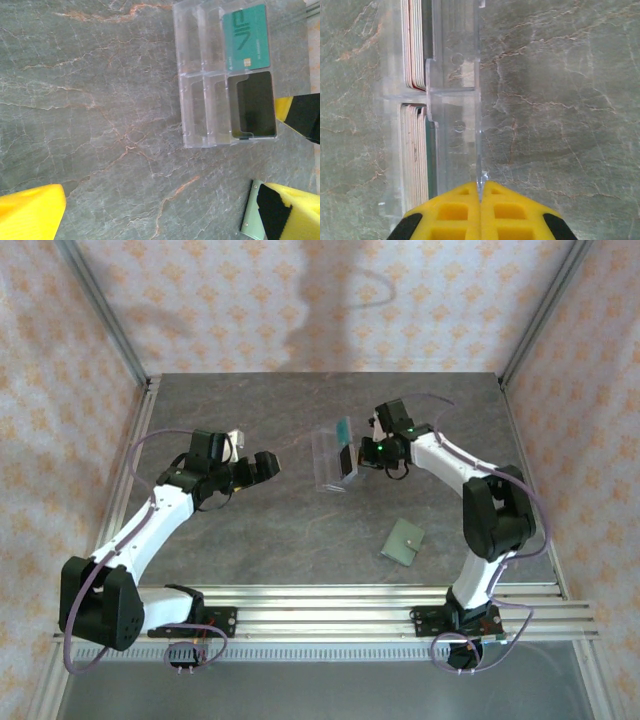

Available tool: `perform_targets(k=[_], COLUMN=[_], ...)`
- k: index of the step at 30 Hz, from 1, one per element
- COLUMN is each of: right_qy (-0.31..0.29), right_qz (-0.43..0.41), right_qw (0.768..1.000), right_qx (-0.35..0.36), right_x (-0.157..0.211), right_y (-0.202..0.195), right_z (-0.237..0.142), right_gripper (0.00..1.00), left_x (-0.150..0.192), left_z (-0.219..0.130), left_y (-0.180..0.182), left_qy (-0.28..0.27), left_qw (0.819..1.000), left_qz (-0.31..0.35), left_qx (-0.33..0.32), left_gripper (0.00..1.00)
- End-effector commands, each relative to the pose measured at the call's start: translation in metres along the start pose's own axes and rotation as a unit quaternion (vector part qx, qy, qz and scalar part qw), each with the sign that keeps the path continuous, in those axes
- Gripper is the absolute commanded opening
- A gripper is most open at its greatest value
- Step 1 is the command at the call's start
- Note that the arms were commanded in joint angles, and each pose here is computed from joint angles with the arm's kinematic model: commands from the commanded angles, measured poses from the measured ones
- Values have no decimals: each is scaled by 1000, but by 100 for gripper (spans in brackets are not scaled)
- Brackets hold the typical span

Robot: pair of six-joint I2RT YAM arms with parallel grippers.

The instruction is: Put the credit cards into the card holder

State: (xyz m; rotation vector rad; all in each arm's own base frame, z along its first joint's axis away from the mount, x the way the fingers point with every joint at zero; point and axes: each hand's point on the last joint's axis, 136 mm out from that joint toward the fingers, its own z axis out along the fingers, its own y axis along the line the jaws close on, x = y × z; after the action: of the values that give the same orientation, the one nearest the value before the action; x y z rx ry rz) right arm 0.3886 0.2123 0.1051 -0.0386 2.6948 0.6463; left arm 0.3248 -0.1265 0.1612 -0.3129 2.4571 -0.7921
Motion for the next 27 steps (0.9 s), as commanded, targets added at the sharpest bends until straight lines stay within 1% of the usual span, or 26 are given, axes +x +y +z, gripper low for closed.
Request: perform_targets(k=[1,4,7,9,12,14,16,18,20,21,22,24,27], right_qy=[-13,-11,-6,-1,2,2,1,-8,-19,-14,-8,8,9], right_qz=[-68,-100,-139,-173,-225,-275,-342,-415,-448,-456,-459,-446,-396], right_qw=[998,995,990,985,974,961,940,909,893,888,886,890,914], right_qx=[-14,-11,-15,-12,5,11,15,16,38,54,68,94,89], right_x=[-12,-17,-20,-22,-32,-36,-39,-42,-53,-59,-64,-77,-95], right_y=[28,43,58,66,70,71,72,74,71,68,64,51,42], right_z=[-9,-7,-4,-1,-2,-5,-10,-15,-15,-14,-13,-8,-10], right_gripper=[1,0,0,0,0,0,0,0,0,0,0,0,0], left_x=[-5,-6,-8,-6,-4,-2,1,2,2,3,3,5,7], left_z=[-7,-14,-15,-19,-21,-20,-22,-23,-20,-18,-18,-18,-12], left_y=[0,7,10,7,11,12,11,12,13,12,10,10,11], left_qy=[-1,2,-8,1,-2,-3,7,5,-1,2,7,14,7], left_qw=[1000,998,998,997,997,997,997,997,998,998,998,998,999], left_qz=[17,28,32,36,34,33,33,32,27,25,24,21,11], left_qx=[-24,-56,-62,-61,-67,-65,-65,-67,-62,-58,-54,-54,-45], left_gripper=[99,99,99,99,99,99,99,99,99,99,99,99,99])
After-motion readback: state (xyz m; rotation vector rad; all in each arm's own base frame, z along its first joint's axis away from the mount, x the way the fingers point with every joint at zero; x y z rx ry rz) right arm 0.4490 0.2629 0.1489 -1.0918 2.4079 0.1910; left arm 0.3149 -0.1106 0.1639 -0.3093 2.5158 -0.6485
